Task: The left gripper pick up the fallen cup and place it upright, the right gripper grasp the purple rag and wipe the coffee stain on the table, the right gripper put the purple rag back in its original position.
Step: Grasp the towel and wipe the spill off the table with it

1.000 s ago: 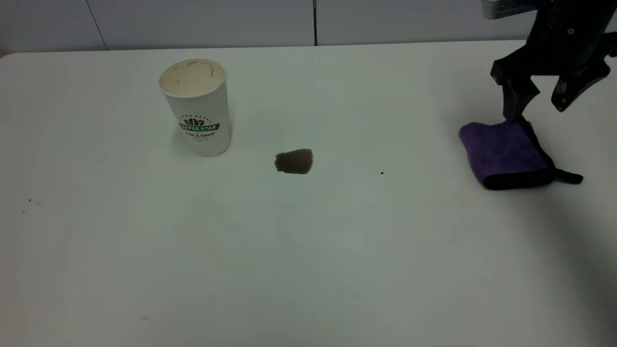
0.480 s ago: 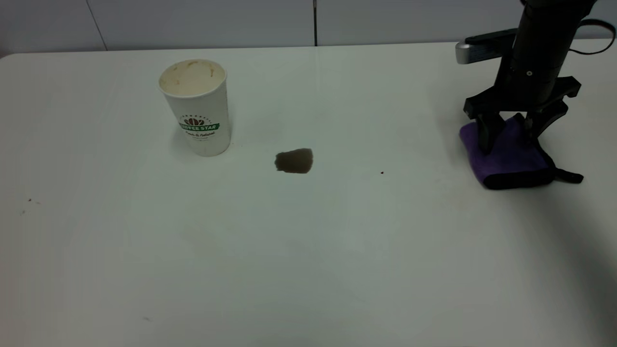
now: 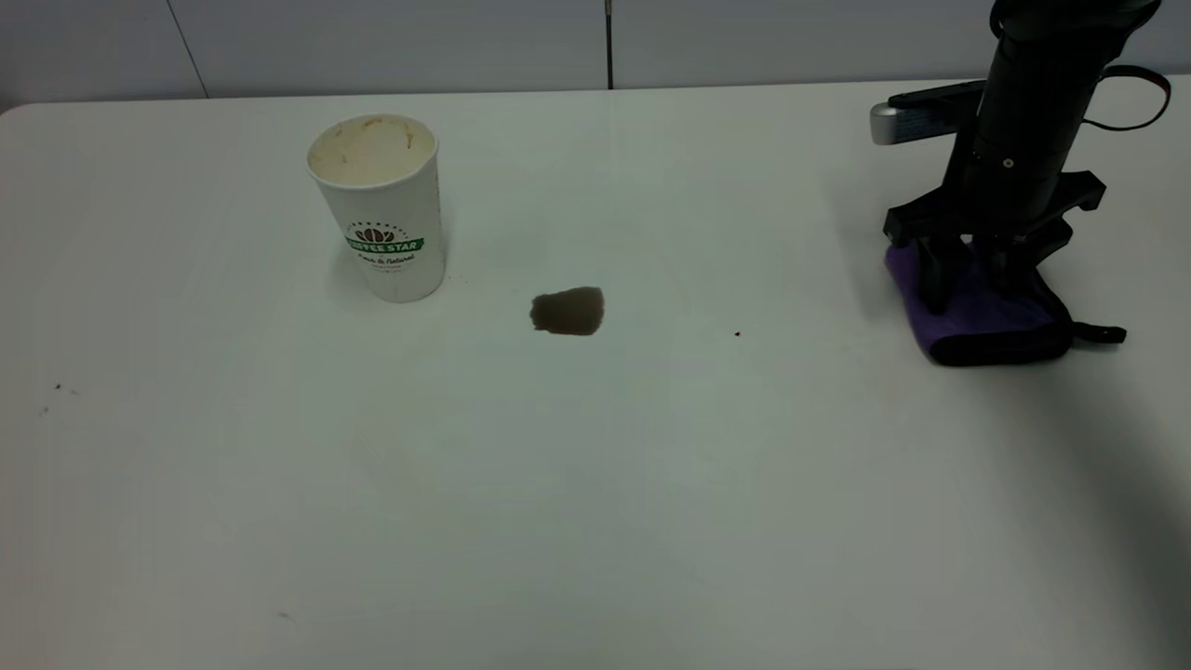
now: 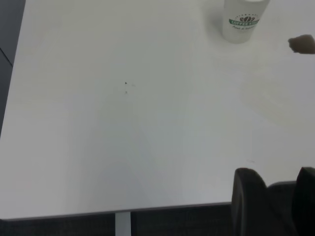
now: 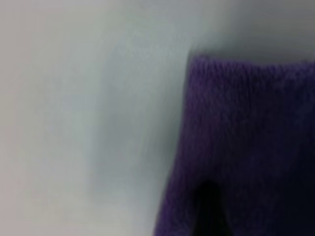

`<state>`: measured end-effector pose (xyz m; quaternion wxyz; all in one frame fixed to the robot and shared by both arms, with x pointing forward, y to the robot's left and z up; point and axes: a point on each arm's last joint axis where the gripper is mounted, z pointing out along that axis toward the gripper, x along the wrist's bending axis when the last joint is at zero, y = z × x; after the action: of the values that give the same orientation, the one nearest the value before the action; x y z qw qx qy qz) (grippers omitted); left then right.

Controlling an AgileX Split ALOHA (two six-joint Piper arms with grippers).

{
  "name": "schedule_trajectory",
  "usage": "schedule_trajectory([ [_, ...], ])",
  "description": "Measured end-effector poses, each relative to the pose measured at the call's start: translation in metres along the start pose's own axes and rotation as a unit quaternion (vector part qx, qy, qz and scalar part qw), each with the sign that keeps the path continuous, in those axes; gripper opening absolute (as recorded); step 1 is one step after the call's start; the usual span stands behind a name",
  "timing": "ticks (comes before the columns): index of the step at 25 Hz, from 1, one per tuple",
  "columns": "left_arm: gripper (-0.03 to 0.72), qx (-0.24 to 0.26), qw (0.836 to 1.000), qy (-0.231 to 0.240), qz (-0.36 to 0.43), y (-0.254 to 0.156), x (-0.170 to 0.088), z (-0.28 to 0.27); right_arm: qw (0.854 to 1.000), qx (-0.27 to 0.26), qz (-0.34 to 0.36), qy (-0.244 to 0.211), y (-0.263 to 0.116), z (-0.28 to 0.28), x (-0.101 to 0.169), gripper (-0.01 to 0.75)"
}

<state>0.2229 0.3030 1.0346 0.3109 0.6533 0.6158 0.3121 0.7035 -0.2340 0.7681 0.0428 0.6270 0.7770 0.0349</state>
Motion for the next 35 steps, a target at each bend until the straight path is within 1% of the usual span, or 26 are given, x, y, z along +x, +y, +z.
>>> schedule_trajectory([
  [2, 0.239, 0.000, 1.000, 0.000, 0.000, 0.000, 0.000, 0.000, 1.000, 0.000, 0.007, 0.005, 0.000, 0.001, 0.001, 0.401],
  [6, 0.239, 0.000, 1.000, 0.000, 0.000, 0.000, 0.000, 0.000, 1.000, -0.006, 0.015, 0.016, 0.002, 0.002, 0.003, 0.130],
  [7, 0.239, 0.000, 1.000, 0.000, 0.000, 0.000, 0.000, 0.000, 1.000, -0.006, 0.014, 0.020, 0.002, 0.002, 0.003, 0.097],
  [10, 0.239, 0.000, 1.000, 0.000, 0.000, 0.000, 0.000, 0.000, 1.000, -0.007, 0.002, 0.030, 0.006, 0.000, 0.005, 0.088],
  [13, 0.239, 0.000, 1.000, 0.000, 0.000, 0.000, 0.000, 0.000, 0.999, -0.016, -0.015, 0.047, 0.015, -0.003, 0.023, 0.088],
  [16, 0.239, 0.000, 1.000, 0.000, 0.000, 0.000, 0.000, 0.000, 0.997, -0.024, -0.042, 0.065, 0.026, -0.008, 0.058, 0.088],
  [19, 0.239, 0.000, 1.000, 0.000, 0.000, 0.000, 0.000, 0.000, 0.993, -0.034, -0.079, 0.077, 0.034, -0.020, 0.099, 0.088],
  [25, 0.239, 0.000, 1.000, 0.000, 0.000, 0.000, 0.000, 0.000, 0.983, -0.067, -0.147, 0.092, 0.040, -0.045, 0.169, 0.088],
  [30, 0.239, 0.000, 1.000, 0.000, 0.000, 0.000, 0.000, 0.000, 0.975, -0.081, -0.183, 0.100, 0.039, -0.050, 0.207, 0.088],
  [33, 0.239, 0.000, 1.000, 0.000, 0.000, 0.000, 0.000, 0.000, 0.972, -0.083, -0.197, 0.102, 0.038, -0.043, 0.223, 0.088],
  [35, 0.239, 0.000, 1.000, 0.000, 0.000, 0.000, 0.000, 0.000, 0.971, -0.083, -0.201, 0.103, 0.037, -0.035, 0.229, 0.088],
])
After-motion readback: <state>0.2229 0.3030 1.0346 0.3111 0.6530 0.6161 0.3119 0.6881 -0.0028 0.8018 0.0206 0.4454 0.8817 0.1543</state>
